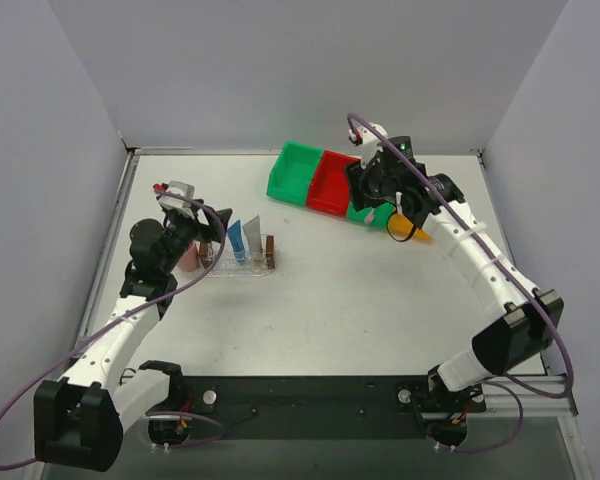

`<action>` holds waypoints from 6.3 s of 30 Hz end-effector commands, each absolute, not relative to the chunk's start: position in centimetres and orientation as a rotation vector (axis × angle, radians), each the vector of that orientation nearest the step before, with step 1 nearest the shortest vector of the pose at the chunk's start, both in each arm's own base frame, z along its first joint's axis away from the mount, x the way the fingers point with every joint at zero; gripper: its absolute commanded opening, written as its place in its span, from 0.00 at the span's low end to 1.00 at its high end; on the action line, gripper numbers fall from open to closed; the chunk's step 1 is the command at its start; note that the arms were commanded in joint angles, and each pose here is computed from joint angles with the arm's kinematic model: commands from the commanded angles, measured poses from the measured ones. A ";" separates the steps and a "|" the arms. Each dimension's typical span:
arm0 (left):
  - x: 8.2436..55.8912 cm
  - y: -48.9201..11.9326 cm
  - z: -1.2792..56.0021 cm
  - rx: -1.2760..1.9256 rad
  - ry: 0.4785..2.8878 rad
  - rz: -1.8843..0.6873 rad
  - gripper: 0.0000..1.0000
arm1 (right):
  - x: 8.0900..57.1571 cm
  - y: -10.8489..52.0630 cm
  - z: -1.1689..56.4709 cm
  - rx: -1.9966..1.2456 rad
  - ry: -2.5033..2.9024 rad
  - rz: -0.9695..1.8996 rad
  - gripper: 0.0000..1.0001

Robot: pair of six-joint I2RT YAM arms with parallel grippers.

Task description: Prepare toiletry sets of a toothbrush and toothpaste on the tray

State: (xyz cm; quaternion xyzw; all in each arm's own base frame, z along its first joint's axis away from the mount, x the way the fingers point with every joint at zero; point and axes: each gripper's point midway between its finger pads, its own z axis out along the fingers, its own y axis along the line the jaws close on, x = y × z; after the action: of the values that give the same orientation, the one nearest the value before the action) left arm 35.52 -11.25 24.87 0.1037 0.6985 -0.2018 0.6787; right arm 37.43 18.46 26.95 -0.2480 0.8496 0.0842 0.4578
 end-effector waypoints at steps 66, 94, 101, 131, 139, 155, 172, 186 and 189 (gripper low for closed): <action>37.0 -6.6 27.4 0.085 1.651 -0.223 0.87 | 51.2 11.2 5.2 0.057 2.620 -0.043 0.15; 35.4 -12.0 31.8 0.419 1.526 -0.428 0.84 | 46.5 13.0 18.5 0.044 2.455 0.375 0.00; 33.0 -16.9 35.1 0.810 1.365 -0.367 0.83 | 39.1 19.9 24.1 -0.286 2.435 1.075 0.00; 30.1 -30.1 32.3 1.618 1.080 -0.086 0.85 | 26.4 26.1 29.2 -0.775 2.256 1.464 0.00; 30.8 -31.2 30.6 1.630 1.085 -0.021 0.69 | 25.6 26.7 29.6 -0.804 2.241 1.507 0.00; 30.1 -31.7 28.9 1.660 1.078 0.039 0.00 | 25.0 26.6 30.1 -0.831 2.210 1.513 0.25; 29.8 -27.2 29.8 1.170 1.338 -0.251 0.00 | 29.4 20.9 38.8 -0.742 1.926 1.059 0.42; 29.3 -28.7 37.1 0.728 1.428 -0.847 0.00 | 27.1 25.6 39.5 -0.867 1.695 0.934 0.46; 28.0 -29.9 38.2 0.737 1.397 -1.005 0.00 | 27.6 26.4 39.5 -0.847 1.657 0.938 0.46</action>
State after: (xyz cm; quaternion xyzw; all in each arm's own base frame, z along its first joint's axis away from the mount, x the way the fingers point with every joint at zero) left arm 30.18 -27.72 32.80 0.3453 0.6521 -0.3045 0.6023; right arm 25.99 25.87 37.10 -0.3540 0.7247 0.4023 0.4332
